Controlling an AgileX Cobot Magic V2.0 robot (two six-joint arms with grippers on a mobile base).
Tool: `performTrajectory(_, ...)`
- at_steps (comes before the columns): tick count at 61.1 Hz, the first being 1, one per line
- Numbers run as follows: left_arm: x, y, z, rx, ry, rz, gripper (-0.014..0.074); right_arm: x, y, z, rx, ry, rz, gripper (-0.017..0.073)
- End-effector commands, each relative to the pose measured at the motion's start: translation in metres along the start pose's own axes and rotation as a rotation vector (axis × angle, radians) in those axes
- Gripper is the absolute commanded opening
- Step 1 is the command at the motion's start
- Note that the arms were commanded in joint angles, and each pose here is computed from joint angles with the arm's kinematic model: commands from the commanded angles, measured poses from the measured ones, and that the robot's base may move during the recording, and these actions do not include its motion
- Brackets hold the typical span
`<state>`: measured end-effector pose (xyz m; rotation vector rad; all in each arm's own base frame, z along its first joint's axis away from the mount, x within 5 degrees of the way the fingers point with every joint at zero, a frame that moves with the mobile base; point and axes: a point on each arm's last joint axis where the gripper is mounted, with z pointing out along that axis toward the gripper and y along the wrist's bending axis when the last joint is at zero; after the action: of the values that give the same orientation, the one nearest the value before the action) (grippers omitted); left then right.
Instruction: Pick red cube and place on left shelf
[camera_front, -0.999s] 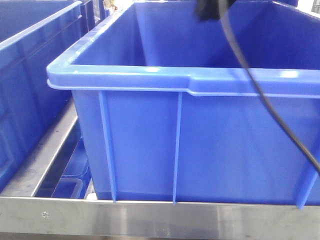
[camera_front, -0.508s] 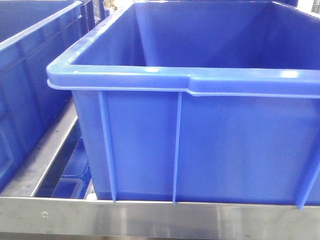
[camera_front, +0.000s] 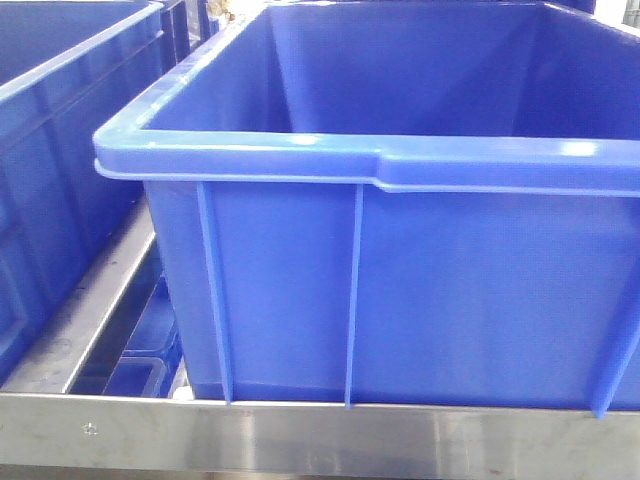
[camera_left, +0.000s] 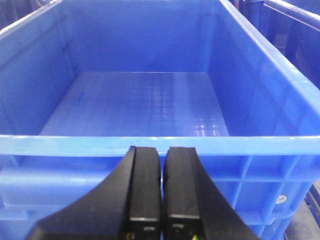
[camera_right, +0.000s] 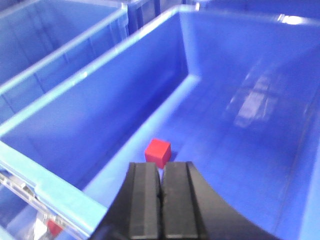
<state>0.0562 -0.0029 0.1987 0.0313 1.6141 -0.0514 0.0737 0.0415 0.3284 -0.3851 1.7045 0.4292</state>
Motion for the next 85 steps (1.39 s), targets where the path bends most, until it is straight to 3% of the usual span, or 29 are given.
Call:
performTrajectory(1, -0.001, 0.0, 0.0, 0.007, -0.079, -0.005, 0.0101, -0.017, 0.001, -0.003, -0.004, -0.119, -0.012, 0.0057)
performTrajectory(30, -0.001, 0.0, 0.0, 0.007, -0.079, -0.005, 0.0101, -0.007, -0.001, 0.001, 0.009, -0.096, -0.019, 0.0057)
performTrajectory(37, -0.001, 0.0, 0.0, 0.007, -0.079, -0.005, 0.0101, 0.009, -0.008, 0.003, 0.08, -0.074, 0.015, 0.0057)
performTrajectory(45, -0.001, 0.0, 0.0, 0.007, -0.079, -0.005, 0.0101, 0.033, -0.021, 0.003, 0.215, -0.111, 0.047, 0.0057)
performTrajectory(69, -0.001, 0.0, 0.0, 0.007, -0.079, -0.005, 0.0101, 0.104, -0.037, -0.02, 0.535, -0.24, 0.054, 0.0057)
performTrajectory(85, -0.001, 0.0, 0.0, 0.007, -0.079, -0.005, 0.0101, 0.118, -0.039, -0.022, 0.577, -0.328, 0.04, 0.0057)
